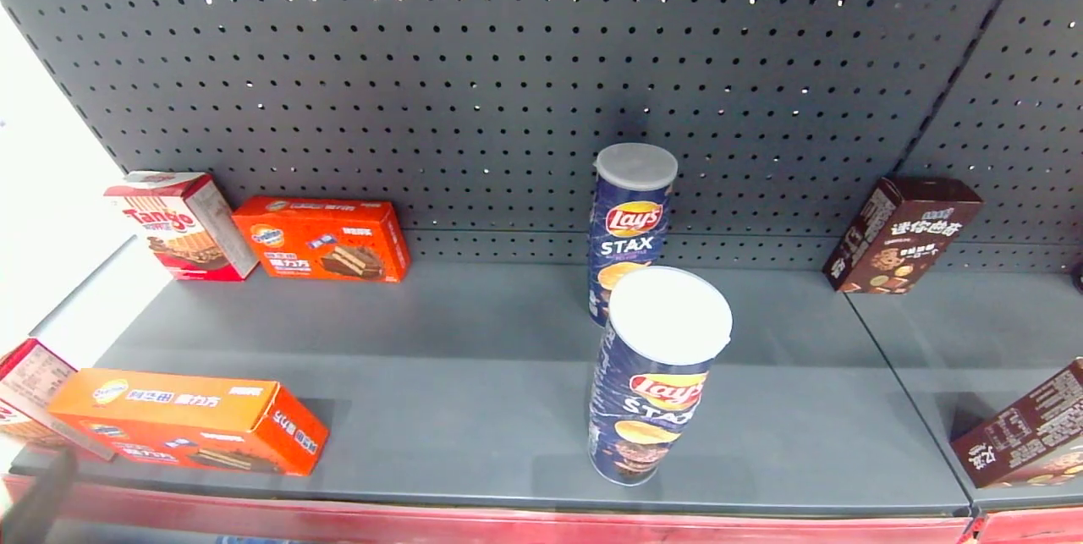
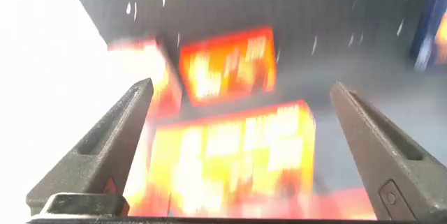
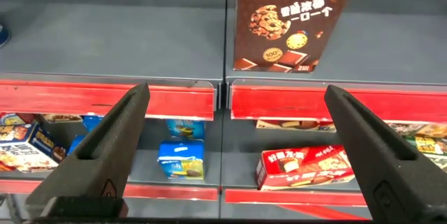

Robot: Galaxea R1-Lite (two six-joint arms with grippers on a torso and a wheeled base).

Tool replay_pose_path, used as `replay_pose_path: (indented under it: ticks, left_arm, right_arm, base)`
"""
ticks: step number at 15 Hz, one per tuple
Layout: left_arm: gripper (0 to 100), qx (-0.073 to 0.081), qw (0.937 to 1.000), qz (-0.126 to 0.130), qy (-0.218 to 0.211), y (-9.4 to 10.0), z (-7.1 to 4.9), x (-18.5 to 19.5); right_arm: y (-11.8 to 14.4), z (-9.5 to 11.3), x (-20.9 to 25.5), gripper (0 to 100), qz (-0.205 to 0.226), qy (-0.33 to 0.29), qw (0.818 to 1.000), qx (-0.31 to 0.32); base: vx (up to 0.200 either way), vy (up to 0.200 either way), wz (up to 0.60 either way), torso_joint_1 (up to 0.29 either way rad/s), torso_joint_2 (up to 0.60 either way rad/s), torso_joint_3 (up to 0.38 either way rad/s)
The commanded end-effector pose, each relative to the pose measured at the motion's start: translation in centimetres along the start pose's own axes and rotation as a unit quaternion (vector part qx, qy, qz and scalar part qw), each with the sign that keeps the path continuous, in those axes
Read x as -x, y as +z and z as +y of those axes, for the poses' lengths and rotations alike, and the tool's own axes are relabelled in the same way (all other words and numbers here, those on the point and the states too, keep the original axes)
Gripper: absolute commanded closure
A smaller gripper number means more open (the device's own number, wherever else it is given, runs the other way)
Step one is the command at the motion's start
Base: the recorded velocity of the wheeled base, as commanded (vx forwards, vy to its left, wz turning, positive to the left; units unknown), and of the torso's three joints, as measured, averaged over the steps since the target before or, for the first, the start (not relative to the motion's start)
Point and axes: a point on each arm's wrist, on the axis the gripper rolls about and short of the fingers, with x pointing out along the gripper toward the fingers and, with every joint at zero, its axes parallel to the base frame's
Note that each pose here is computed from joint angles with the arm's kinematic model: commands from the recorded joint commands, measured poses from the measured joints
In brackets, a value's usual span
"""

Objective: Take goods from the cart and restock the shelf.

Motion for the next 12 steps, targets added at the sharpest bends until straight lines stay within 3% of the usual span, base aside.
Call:
replay_pose_path:
  ticks: [1,2,3,4,6,8,12]
  left_arm:
    - [0,0.018,0.9982,0.049,0.029,-5.1,-1.4,5.0]
    - [0,0.028,0.9963,0.082,-0.001,-6.6,-2.0,5.9]
    - [0,0.038,0.9951,0.088,-0.024,-6.6,-2.1,6.0]
    - [0,0.046,0.9952,0.075,-0.043,-6.4,-2.2,5.9]
    - [0,0.049,0.9956,0.07,-0.038,-6.4,-2.1,5.9]
    - [0,0.067,0.995,0.072,-0.018,-6.4,-2.0,5.9]
    - [0,0.071,0.9947,0.072,-0.018,-6.4,-2.0,5.9]
  right_arm:
    - [0.0,0.0,0.0,0,0.0,0.0,1.0,0.0]
    - [0.0,0.0,0.0,0,0.0,0.0,1.0,0.0]
    - [0.0,0.0,0.0,0,0.0,0.0,1.0,0.0]
    - [0.0,0.0,0.0,0,0.0,0.0,1.0,0.0]
    - [0.0,0.0,0.0,0,0.0,0.0,1.0,0.0]
    - [0.0,0.0,0.0,0,0.0,0.0,1.0,0.0]
    - [0.0,0.0,0.0,0,0.0,0.0,1.0,0.0]
  base:
    - [0.0,0.0,0.0,0.0,0.0,0.0]
    - [0.0,0.0,0.0,0.0,0.0,0.0]
    - [0.0,0.0,0.0,0.0,0.0,0.0]
    - [0.0,0.0,0.0,0.0,0.0,0.0]
    - [0.0,0.0,0.0,0.0,0.0,0.0]
    - [0.0,0.0,0.0,0.0,0.0,0.0]
    - [0.0,0.0,0.0,0.0,0.0,0.0]
